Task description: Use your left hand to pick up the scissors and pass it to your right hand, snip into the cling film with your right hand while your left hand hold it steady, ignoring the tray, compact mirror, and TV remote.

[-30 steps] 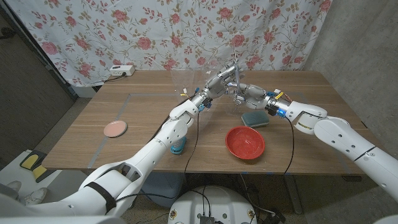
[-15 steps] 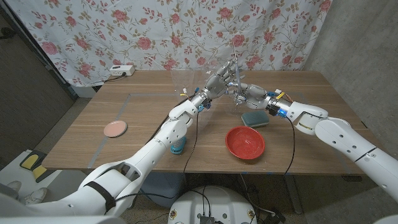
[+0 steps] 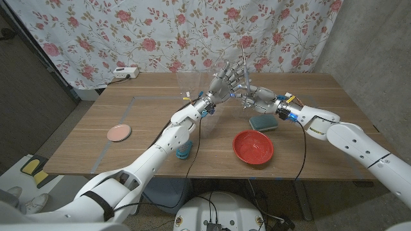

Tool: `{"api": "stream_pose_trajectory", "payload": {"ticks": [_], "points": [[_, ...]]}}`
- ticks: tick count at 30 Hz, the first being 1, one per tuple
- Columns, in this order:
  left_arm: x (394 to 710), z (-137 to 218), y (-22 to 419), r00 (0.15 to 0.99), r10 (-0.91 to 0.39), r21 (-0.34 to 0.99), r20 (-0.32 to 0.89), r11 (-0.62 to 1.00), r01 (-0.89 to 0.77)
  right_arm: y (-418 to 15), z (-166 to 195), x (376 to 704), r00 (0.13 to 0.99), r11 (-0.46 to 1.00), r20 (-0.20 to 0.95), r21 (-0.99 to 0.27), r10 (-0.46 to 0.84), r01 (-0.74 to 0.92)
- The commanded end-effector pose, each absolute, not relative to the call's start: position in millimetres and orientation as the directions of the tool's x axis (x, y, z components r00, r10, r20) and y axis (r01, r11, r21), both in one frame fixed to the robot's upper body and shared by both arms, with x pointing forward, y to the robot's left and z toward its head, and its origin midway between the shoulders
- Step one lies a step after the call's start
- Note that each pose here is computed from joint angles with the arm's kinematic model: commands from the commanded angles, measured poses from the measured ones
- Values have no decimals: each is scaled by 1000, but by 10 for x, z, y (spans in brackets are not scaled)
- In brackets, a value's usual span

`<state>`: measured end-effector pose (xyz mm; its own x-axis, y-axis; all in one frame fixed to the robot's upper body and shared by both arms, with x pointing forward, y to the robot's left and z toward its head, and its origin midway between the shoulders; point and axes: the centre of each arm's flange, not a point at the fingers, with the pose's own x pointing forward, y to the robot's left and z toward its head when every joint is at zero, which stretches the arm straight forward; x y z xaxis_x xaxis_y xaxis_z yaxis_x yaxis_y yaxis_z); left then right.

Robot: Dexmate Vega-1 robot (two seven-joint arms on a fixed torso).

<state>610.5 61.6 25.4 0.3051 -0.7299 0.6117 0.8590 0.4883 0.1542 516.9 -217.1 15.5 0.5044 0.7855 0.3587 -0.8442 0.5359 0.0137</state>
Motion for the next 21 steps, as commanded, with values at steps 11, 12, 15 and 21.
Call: {"api": "stream_pose_trajectory", "payload": {"ticks": [11,12,15,21], "points": [[5799,551,1029,298,-670,216,680,572,792,-2357,132,5187,548,560,359,81,755,-825],[5796,548,1040,301,-668,212,681,573,791,-2364,126,5186,550,561,358,82,754,-824],[5787,538,1085,311,-668,215,676,582,784,-2384,108,5176,552,559,358,94,753,-824],[5769,494,1238,345,-656,207,671,613,763,-2429,107,5133,552,554,363,111,750,-825]]}}
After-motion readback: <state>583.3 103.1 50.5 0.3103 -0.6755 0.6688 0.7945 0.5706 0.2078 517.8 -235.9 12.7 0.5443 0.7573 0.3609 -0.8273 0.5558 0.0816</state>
